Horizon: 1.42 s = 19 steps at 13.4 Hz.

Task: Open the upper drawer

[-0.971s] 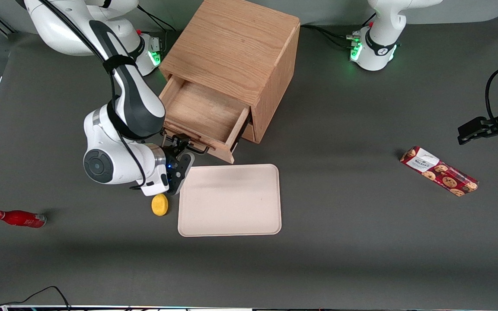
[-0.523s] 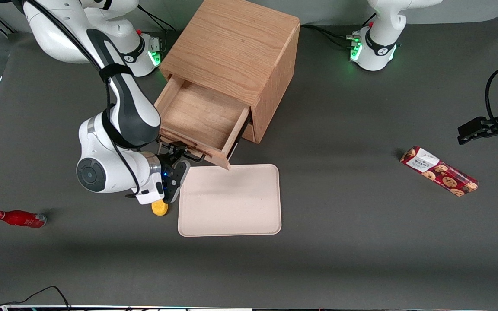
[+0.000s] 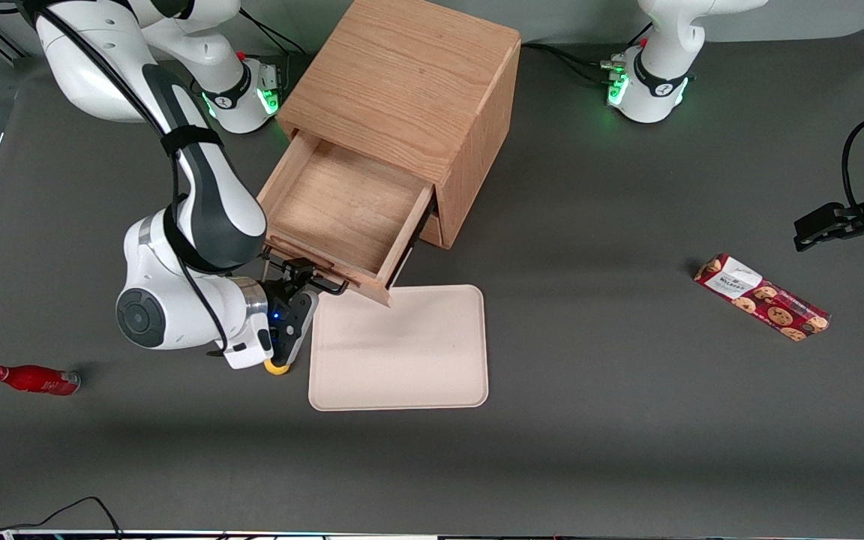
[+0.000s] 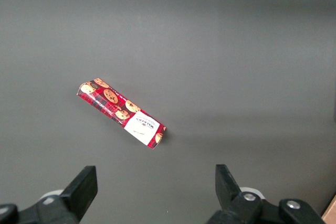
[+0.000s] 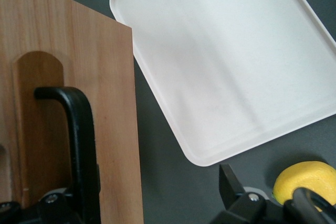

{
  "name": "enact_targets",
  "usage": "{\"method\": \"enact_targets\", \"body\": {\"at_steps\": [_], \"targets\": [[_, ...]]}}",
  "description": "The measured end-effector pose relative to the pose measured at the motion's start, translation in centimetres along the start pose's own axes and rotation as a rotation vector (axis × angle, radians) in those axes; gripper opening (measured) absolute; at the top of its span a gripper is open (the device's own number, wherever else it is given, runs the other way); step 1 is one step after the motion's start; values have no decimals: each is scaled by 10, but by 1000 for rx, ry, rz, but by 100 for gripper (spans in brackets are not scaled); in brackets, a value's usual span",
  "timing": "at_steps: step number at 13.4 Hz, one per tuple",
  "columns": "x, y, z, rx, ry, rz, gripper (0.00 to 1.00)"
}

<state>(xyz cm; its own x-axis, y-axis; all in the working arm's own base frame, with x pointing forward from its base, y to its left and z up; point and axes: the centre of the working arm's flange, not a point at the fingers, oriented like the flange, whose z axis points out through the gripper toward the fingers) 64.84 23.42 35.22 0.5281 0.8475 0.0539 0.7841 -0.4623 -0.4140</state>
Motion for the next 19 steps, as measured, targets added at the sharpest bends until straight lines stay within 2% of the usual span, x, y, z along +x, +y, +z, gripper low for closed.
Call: {"method": "enact_targets", "body": {"at_steps": [19], "targets": [[-15,52,-21,-29,58,-14,100]]}}
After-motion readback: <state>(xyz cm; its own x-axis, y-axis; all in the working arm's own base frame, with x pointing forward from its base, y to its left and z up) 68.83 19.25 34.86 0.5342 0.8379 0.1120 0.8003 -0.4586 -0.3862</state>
